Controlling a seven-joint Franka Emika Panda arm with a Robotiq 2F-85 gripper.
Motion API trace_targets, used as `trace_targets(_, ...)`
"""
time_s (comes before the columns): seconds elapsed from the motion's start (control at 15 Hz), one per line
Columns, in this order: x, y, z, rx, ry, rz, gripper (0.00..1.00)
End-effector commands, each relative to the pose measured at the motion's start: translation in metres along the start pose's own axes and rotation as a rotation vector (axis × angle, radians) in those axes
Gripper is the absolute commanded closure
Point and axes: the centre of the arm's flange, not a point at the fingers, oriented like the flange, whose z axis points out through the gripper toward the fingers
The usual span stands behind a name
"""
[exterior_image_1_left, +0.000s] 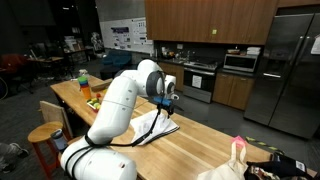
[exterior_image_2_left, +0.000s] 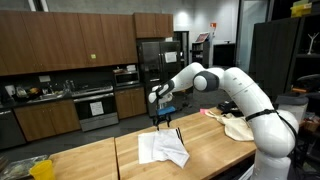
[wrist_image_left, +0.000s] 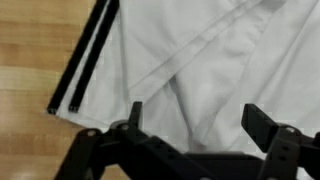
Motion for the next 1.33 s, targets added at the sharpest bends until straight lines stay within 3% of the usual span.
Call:
trace_targets(0.0,-0.004,-0.040,0.015,-0.063,0.196,0.020,0.00)
trace_targets(0.07,-0.007,-0.058,0.026,-0.065,0.238,0.030,0.00)
trace_targets(0.13,0.004,-0.037,0.008,-0.027,0.168,0.001,0.00)
trace_targets(0.4,-0.005,-0.071,0.029,-0.040,0.216,-0.001,0.00)
trace_targets(0.67,0.000,-0.059,0.026,-0.042,0.222,0.017,0.00)
trace_targets(0.87,-0.005,-0.069,0.030,-0.061,0.226,-0.057,0.00)
trace_targets(1.27,-0.006,-0.073,0.032,-0.056,0.218,-0.036,0.00)
